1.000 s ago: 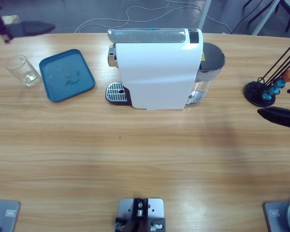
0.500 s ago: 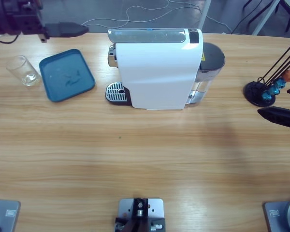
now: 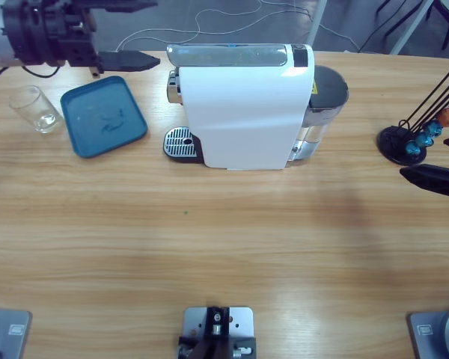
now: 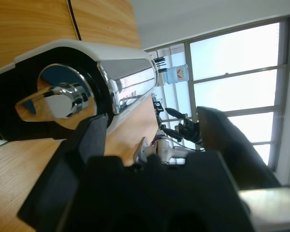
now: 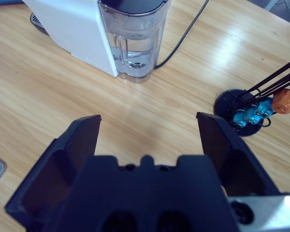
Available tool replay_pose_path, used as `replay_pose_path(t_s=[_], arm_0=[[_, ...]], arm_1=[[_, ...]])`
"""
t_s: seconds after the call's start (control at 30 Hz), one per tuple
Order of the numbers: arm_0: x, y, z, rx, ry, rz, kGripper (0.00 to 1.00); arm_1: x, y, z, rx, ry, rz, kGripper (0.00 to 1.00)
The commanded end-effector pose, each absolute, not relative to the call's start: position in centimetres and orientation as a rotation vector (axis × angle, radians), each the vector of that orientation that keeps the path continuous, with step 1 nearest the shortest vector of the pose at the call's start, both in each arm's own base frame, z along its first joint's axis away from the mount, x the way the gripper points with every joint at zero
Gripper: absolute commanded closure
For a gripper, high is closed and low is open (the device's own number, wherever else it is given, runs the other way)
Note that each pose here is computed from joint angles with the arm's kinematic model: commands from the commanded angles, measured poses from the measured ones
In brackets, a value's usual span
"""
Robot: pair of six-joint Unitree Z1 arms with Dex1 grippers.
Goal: Pour coffee
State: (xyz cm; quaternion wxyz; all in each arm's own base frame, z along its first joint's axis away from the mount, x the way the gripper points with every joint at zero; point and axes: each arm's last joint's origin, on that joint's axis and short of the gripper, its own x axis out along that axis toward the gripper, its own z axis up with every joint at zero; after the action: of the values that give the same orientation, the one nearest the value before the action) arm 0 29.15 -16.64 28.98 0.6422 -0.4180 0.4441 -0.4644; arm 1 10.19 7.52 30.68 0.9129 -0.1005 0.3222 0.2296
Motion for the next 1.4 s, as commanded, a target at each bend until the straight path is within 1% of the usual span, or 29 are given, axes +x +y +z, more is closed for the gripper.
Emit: replay_pose_path(t_s=[0.03,0.3,0.63,0.67,0.7,0.73,0.77,0.8,0.87,0.9,0.93,0.97,1.03,1.07,1.1,1.23,1.4], arm_0=[[30.6,-17.6,26.3,-0.973,1.074,-1.042,0.22],[31.1,-18.0,26.3,-0.976,1.051,-1.06,0.22],[31.5,-19.3,26.7,-0.969,1.053,-1.087,0.232],[31.5,-19.3,26.7,-0.969,1.054,-1.089,0.271],[31.5,-19.3,26.7,-0.97,1.054,-1.089,0.342],[31.5,-19.3,26.7,-0.97,1.054,-1.088,0.482],[31.5,-19.3,26.7,-0.97,1.055,-1.088,0.583],[31.5,-19.3,26.7,-0.97,1.052,-1.088,0.71],[31.3,-19.1,26.8,-0.966,1.039,-1.09,0.929],[31.2,-19.0,26.8,-0.966,1.037,-1.085,1.0],[31.2,-18.8,26.8,-0.967,1.034,-1.083,1.0],[31.2,-18.8,26.8,-0.967,1.032,-1.083,1.0],[31.2,-18.8,26.8,-0.964,1.025,-1.092,1.0],[31.2,-18.8,26.9,-0.963,1.023,-1.094,1.0],[31.0,-18.7,27.0,-0.963,1.016,-1.09,1.0],[30.9,-18.6,27.2,-0.951,0.994,-1.089,1.0],[31.0,-18.8,28.4,-0.935,0.966,-1.131,1.0]], arm_1=[[10.4,7.4,29.7,-0.212,0.694,0.44,0.151],[10.4,7.4,29.7,-0.211,0.694,0.442,0.151],[10.4,7.4,29.7,-0.211,0.694,0.442,0.151],[10.4,7.4,29.7,-0.21,0.693,0.442,0.153],[10.4,7.4,29.7,-0.21,0.693,0.442,0.156],[10.4,7.4,29.7,-0.21,0.693,0.442,0.156],[10.4,7.4,29.7,-0.211,0.694,0.442,0.159],[10.4,7.4,29.7,-0.21,0.693,0.442,0.175],[10.5,7.5,29.7,-0.21,0.697,0.445,0.206],[10.5,7.5,29.7,-0.211,0.699,0.447,0.212],[10.5,7.5,29.7,-0.21,0.699,0.449,0.288],[10.5,7.5,29.7,-0.209,0.701,0.451,0.339],[10.5,7.6,29.7,-0.21,0.703,0.451,0.361],[10.5,7.6,29.7,-0.211,0.704,0.452,0.419],[10.5,7.6,29.7,-0.21,0.706,0.454,0.449],[10.7,7.8,29.5,-0.216,0.718,0.454,0.455],[10.8,7.8,29.5,-0.217,0.722,0.453,0.455]])
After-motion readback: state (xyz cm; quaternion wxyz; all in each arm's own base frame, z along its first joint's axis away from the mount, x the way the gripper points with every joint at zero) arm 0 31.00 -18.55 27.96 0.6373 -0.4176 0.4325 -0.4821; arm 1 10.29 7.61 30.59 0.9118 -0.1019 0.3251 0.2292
